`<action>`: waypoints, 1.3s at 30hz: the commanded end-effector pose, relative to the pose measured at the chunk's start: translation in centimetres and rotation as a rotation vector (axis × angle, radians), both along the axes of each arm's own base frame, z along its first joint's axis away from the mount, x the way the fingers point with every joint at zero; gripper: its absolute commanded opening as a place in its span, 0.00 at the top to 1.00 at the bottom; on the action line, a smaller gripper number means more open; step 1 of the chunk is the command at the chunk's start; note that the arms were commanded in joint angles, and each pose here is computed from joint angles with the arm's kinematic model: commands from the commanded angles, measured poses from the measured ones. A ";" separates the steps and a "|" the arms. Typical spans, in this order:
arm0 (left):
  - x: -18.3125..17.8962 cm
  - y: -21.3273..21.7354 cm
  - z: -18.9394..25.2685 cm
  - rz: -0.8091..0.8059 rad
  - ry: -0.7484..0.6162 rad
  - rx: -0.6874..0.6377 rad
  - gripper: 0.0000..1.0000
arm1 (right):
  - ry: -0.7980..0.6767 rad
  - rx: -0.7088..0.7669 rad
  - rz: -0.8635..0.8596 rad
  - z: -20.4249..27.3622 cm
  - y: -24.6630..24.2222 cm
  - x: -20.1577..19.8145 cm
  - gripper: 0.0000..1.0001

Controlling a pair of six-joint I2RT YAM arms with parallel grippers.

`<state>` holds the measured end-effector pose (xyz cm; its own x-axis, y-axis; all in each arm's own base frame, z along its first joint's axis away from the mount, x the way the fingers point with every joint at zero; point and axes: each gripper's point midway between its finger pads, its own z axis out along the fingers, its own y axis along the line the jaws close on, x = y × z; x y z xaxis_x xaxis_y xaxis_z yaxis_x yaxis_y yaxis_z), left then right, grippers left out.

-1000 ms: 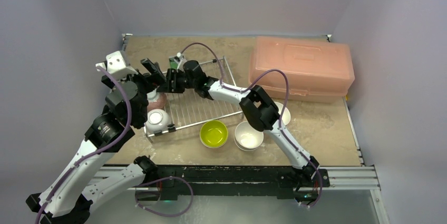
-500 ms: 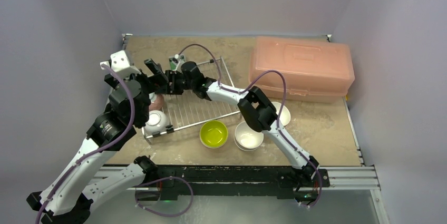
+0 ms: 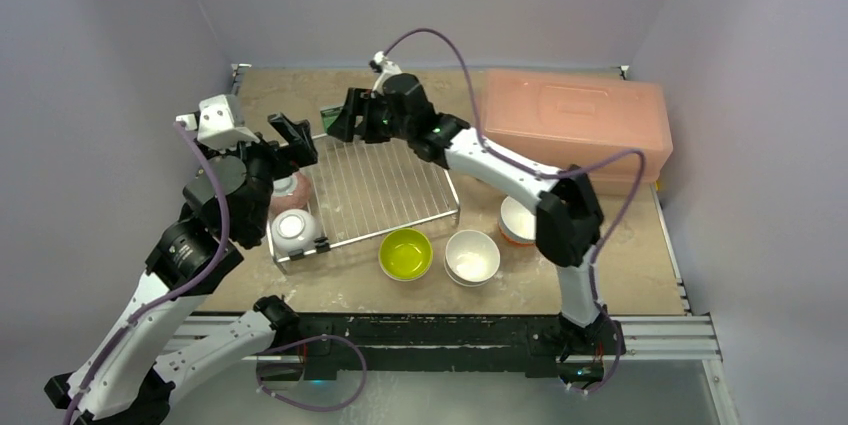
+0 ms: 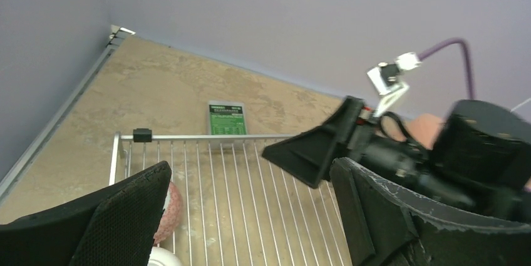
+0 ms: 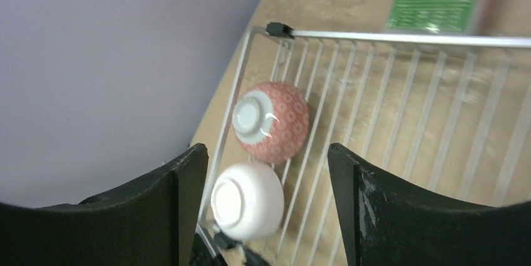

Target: Load the bowls into the dish rack

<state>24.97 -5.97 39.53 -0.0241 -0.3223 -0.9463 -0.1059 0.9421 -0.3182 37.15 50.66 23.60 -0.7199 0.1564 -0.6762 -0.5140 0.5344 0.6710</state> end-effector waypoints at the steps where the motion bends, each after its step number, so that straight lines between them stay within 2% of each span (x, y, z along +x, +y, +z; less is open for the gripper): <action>1: -1.0 -1.0 1.5 -0.102 -0.027 -0.020 0.01 | -0.046 -0.155 -0.162 1.1 -6.9 -1.5 0.27; 4: -1.5 -1.8 1.7 -0.166 -0.029 -0.028 0.01 | -0.051 -0.255 -0.295 1.1 -12.5 -2.9 0.26; 9: -1.8 -2.7 1.2 -0.212 -0.020 -0.065 0.03 | -0.051 -0.385 -0.412 1.0 -20.4 -6.5 0.26; 14: -1.6 -4.0 2.1 -0.276 -0.091 -0.071 0.03 | -0.066 -0.468 -0.400 -0.2 -25.5 -10.4 0.24; 21: -0.1 -4.4 1.3 -0.235 -0.067 -0.063 0.04 | -0.048 -0.476 -0.251 -3.1 -26.9 -14.5 0.24; 24: 0.4 -4.2 0.1 -0.196 -0.050 -0.084 0.04 | -0.035 -0.493 -0.133 -4.9 -26.4 -16.1 0.28; 28: 0.7 -4.5 -1.9 -0.187 -0.024 -0.111 0.04 | -0.049 -0.497 -0.040 -6.3 -26.4 -17.7 0.39; 32: 1.0 -5.0 -3.8 -0.195 0.005 -0.118 0.04 | -0.044 -0.427 0.044 -7.6 -25.7 -19.6 0.37; 35: 1.3 -5.2 -5.4 -0.179 0.045 -0.122 0.05 | -0.019 -0.382 0.056 -8.8 -25.2 -20.5 0.37; 39: 1.7 -6.0 -7.0 -0.199 0.062 -0.122 0.06 | -0.007 -0.365 -0.025 -9.5 -25.6 -20.1 0.39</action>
